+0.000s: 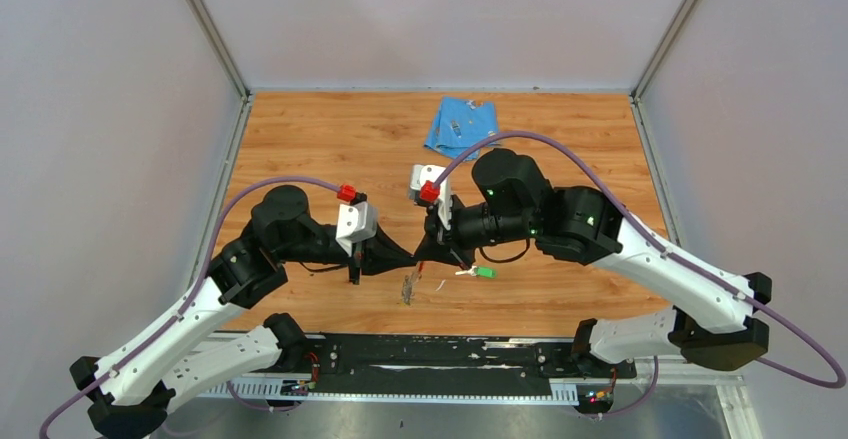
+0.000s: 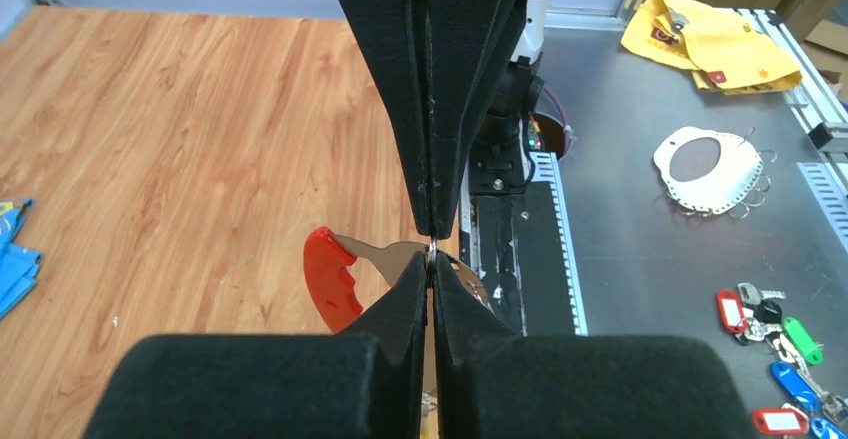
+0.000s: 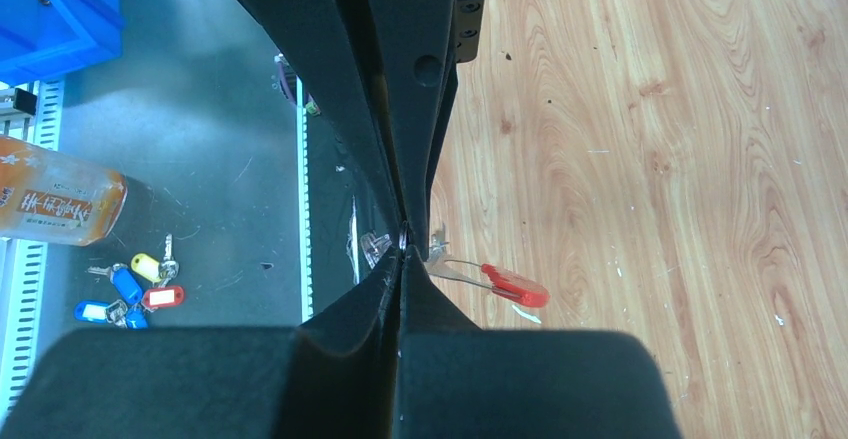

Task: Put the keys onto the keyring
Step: Adjust the keyring.

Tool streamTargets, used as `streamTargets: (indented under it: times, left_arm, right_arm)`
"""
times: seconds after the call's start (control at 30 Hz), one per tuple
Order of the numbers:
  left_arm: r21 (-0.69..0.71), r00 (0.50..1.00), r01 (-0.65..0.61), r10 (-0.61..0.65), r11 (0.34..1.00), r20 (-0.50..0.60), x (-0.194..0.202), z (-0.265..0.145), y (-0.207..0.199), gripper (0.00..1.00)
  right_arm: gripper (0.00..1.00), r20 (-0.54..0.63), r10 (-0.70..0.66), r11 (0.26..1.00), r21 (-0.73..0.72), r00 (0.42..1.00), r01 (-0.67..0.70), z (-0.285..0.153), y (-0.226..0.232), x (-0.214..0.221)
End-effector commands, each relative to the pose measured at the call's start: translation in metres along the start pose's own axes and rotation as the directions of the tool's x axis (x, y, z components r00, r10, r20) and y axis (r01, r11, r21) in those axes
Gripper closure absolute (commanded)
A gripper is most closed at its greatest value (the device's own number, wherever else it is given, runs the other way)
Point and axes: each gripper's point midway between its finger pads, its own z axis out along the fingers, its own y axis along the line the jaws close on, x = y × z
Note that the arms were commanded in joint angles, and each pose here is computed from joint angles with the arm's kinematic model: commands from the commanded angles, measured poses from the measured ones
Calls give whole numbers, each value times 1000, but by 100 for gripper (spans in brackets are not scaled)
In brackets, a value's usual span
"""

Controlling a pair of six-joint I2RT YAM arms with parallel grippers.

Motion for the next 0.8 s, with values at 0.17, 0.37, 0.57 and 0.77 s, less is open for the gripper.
streamTargets:
  times: [0.17, 0.37, 0.57, 0.77]
  left_arm:
    - [78, 982, -186, 185, 979, 20, -8, -8, -12, 100]
    - [75, 933, -358, 354, 931, 61, -18, -14, -14, 100]
    - [56, 776, -626, 614, 778, 142, -36, -22, -20, 100]
    - [16, 663, -738, 719, 675, 209, -54, -28, -26, 100]
  right_arm:
    - [82, 108, 17, 1000, 9, 994, -18, -22, 10, -14]
    - [46, 193, 62, 993, 89, 979, -80, -40, 0, -16]
    - [34, 236, 132, 942, 274, 963, -196, -52, -33, 11]
    - [34, 272, 246, 849, 402, 930, -342, -55, -65, 55]
